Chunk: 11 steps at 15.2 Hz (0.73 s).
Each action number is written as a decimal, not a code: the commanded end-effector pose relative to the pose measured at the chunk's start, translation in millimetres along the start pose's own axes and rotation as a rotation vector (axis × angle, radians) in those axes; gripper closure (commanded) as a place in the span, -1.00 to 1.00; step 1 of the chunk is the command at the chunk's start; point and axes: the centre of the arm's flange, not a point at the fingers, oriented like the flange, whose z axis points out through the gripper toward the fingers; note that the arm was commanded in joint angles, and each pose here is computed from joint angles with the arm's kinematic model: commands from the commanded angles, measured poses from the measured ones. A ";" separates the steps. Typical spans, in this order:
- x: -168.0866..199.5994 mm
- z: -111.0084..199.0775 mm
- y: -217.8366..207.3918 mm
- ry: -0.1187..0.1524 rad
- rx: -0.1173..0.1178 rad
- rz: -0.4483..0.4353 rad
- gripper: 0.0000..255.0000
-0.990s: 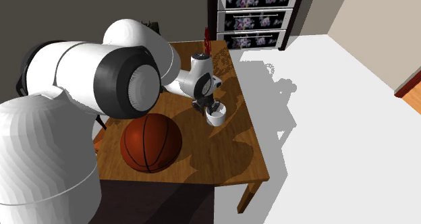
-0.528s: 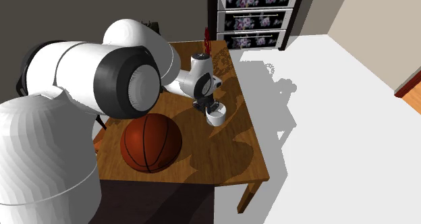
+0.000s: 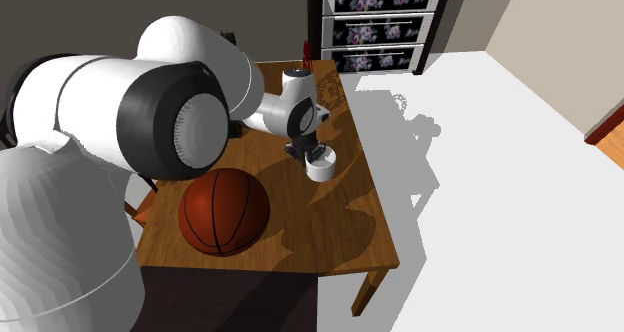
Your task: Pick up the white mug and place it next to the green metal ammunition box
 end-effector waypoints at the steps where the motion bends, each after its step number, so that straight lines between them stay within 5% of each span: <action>1: 0.8 -10.7 -0.6 0.000 0.000 0.000 1.00; 11: 1.2 -63.4 2.0 0.000 0.000 0.000 1.00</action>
